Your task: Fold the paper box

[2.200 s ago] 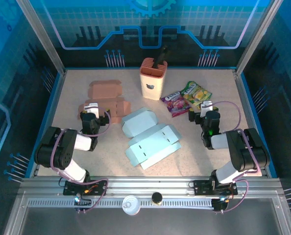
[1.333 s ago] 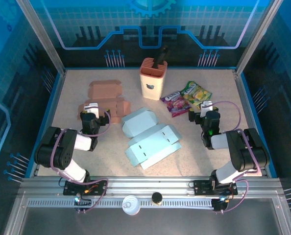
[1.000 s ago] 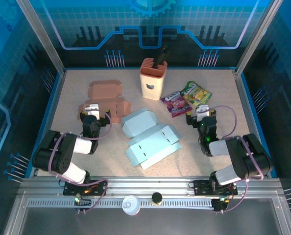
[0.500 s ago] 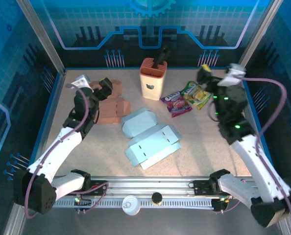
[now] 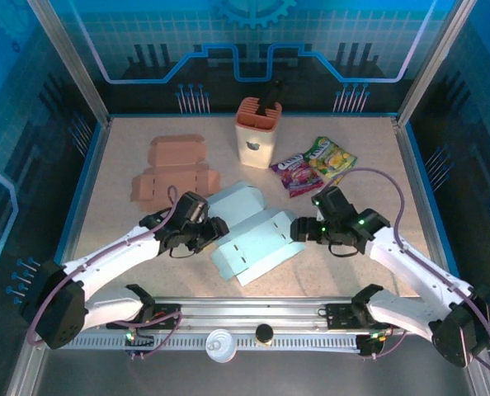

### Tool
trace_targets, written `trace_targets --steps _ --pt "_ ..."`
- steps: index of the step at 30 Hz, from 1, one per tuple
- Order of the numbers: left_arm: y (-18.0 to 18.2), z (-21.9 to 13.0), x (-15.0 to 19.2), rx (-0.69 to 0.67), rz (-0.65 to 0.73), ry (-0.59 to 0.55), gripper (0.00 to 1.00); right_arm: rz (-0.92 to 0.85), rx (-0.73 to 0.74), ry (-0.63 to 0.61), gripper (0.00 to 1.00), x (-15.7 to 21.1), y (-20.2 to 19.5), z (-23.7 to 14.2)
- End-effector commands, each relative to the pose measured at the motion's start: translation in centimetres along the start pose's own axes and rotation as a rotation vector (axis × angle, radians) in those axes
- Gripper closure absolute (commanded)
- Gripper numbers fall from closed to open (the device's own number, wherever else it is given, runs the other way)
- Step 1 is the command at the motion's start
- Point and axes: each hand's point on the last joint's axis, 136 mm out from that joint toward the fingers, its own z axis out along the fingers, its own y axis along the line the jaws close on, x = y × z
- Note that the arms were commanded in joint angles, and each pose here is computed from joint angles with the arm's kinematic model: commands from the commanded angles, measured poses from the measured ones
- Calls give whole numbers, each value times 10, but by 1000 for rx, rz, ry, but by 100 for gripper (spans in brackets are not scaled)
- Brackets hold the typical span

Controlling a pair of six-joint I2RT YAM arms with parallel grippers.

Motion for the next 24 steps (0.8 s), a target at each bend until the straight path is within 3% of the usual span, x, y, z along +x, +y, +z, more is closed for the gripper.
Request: trace_targets --steps 1,8,15,24 --pt "2 5 7 -22 31 59 41 12 -122 87 20 10 26 8" --pt "22 14 2 -128 229 171 46 123 -178 192 26 27 33 39" --pt "3 22 7 -2 370 242 46 209 -228 223 28 29 41 57" --pt "7 37 12 0 430 301 46 280 -238 288 30 33 41 75"
